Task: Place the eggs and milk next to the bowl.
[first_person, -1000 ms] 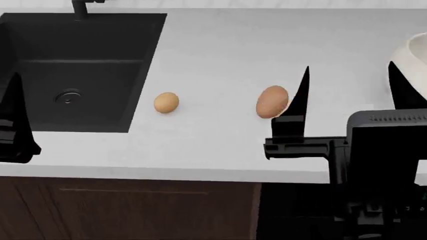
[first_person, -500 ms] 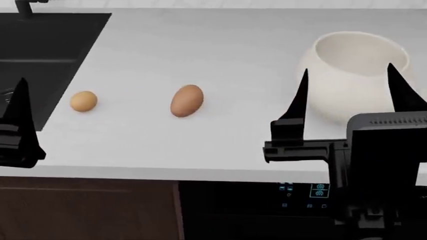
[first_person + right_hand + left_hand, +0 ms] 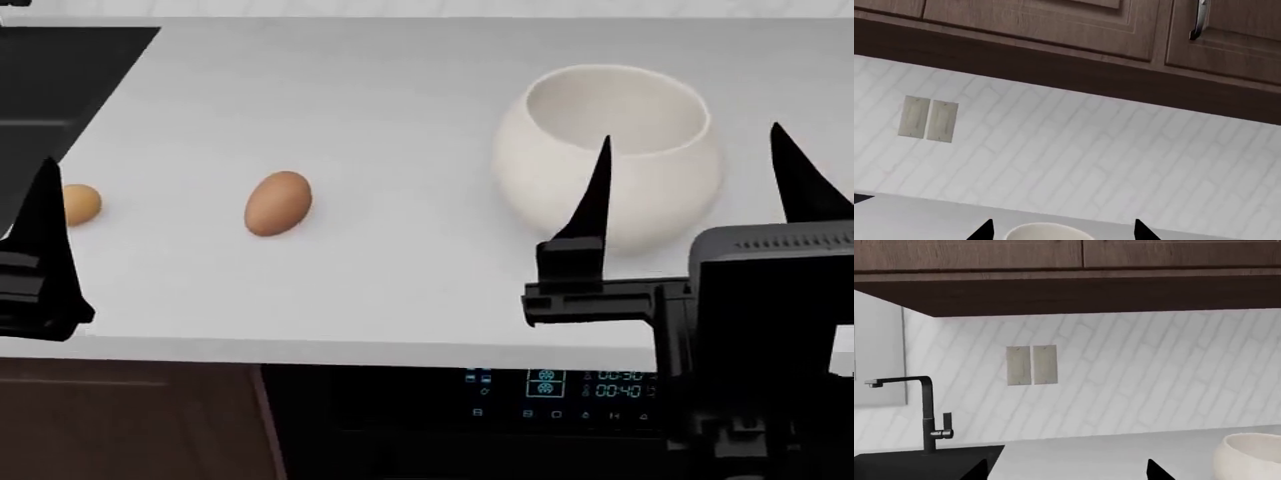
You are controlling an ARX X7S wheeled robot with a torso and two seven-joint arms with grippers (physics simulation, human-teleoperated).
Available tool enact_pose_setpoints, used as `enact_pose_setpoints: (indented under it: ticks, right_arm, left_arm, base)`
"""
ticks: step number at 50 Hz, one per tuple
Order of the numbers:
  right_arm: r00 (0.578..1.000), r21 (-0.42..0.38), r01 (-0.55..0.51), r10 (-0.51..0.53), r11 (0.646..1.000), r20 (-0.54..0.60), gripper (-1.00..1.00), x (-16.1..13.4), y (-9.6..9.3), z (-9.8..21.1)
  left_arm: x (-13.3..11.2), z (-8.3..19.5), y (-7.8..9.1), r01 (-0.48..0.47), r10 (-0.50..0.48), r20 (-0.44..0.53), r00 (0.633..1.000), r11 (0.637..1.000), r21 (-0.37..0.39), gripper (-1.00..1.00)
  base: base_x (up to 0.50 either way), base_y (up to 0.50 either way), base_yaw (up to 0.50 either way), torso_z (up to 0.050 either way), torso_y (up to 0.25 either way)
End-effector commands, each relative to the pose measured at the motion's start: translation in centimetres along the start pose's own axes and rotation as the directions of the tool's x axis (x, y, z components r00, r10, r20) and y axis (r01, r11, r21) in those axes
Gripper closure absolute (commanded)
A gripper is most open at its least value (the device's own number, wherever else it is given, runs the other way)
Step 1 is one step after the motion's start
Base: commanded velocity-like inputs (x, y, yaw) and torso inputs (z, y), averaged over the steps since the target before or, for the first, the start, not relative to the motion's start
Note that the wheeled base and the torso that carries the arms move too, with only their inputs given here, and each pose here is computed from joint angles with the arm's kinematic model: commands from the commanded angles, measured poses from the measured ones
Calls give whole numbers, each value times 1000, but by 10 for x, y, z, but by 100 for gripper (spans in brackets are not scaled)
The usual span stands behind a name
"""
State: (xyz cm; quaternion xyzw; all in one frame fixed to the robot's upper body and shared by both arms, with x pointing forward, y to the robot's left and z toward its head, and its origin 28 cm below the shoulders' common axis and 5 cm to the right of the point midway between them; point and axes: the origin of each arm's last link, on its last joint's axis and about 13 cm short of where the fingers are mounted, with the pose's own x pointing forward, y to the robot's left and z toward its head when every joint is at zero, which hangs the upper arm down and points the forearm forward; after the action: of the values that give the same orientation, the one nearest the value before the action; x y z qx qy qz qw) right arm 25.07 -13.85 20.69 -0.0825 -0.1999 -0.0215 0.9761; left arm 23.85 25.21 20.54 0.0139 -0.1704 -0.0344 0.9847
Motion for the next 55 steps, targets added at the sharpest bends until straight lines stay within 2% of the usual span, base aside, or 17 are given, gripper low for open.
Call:
enact_pose_setpoints:
  ticks: [1, 17, 41, 51, 55]
  right_arm:
    - [1000, 5, -6, 6, 1000, 0, -100, -1, 1, 1]
    - [1000, 6, -10, 10, 1000, 1, -100, -1, 1, 2]
    - [1000, 1, -19, 18, 1000, 10, -100, 0, 3, 3]
    - [1000, 1, -17, 17, 1000, 15, -100, 0, 3, 4]
    - [1000, 4, -23, 23, 1000, 11, -100, 0, 4, 3]
  left_arm:
    - [-1, 1, 1, 0, 0, 1, 1000, 1000, -1, -100]
    - [-2, 2, 1, 0, 0, 4, 1000, 1000, 2, -100]
    - [-3, 2, 3, -6, 6, 7, 1000, 1000, 5, -100]
    - [-4, 1, 3, 3, -3, -8, 1000, 1000, 0, -100]
    - [-6, 1, 4, 35, -35, -56, 998, 999, 5, -100]
  base:
    - [359, 0, 0, 0, 0]
    - [378, -6, 0, 0, 0]
    - [380, -137, 0, 0, 0]
    - [0, 0, 0, 0, 2]
    - [0, 0, 0, 0, 0]
